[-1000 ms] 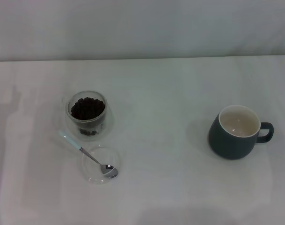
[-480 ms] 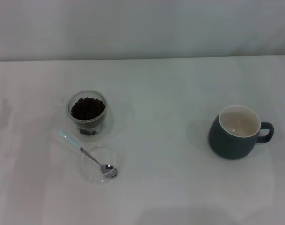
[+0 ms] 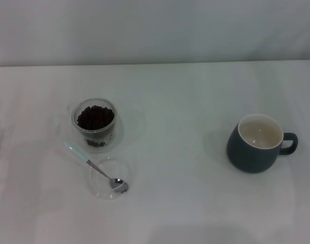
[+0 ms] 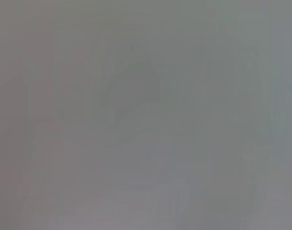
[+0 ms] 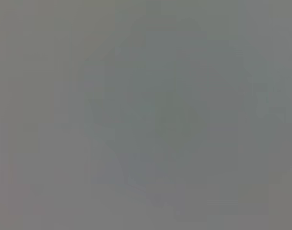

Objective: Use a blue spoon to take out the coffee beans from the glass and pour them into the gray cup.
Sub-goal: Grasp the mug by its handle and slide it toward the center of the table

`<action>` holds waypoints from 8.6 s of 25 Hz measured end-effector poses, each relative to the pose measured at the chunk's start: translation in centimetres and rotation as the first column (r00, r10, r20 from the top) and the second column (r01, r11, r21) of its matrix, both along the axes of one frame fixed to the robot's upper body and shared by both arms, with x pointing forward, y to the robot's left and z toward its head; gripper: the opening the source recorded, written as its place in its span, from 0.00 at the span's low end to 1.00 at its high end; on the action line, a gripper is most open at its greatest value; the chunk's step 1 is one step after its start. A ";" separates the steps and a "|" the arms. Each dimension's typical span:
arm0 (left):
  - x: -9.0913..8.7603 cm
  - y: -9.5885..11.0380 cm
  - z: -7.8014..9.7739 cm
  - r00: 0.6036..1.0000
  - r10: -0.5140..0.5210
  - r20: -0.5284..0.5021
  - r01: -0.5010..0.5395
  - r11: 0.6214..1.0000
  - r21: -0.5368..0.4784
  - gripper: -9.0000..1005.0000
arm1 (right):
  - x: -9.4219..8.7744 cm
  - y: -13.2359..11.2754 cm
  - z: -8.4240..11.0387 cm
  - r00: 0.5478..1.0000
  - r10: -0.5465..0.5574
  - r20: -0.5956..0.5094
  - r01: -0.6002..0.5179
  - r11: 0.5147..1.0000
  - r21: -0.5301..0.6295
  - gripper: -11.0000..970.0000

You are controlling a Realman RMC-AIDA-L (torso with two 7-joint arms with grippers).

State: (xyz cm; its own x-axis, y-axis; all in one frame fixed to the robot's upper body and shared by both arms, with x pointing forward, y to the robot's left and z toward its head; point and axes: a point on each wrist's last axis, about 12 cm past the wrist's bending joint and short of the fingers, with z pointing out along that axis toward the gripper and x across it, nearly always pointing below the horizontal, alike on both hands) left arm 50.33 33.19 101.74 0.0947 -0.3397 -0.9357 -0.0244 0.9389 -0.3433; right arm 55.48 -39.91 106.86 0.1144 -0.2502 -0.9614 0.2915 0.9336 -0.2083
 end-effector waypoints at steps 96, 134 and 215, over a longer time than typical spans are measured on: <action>4.3 2.4 2.7 0.999 0.047 -0.006 -0.042 0.945 0.323 0.83 | -8.3 5.9 -8.2 0.767 0.549 -0.332 -0.472 0.833 0.289 0.81; 3.8 2.8 2.4 0.998 0.059 -0.015 -0.051 0.945 0.324 0.83 | -4.6 8.0 -7.6 0.707 0.577 -0.408 -0.548 0.812 0.200 0.55; 3.4 2.6 2.1 0.998 0.056 -0.023 -0.046 0.949 0.312 0.83 | -4.1 17.3 -6.9 0.455 0.821 -0.345 -0.742 0.564 0.362 0.55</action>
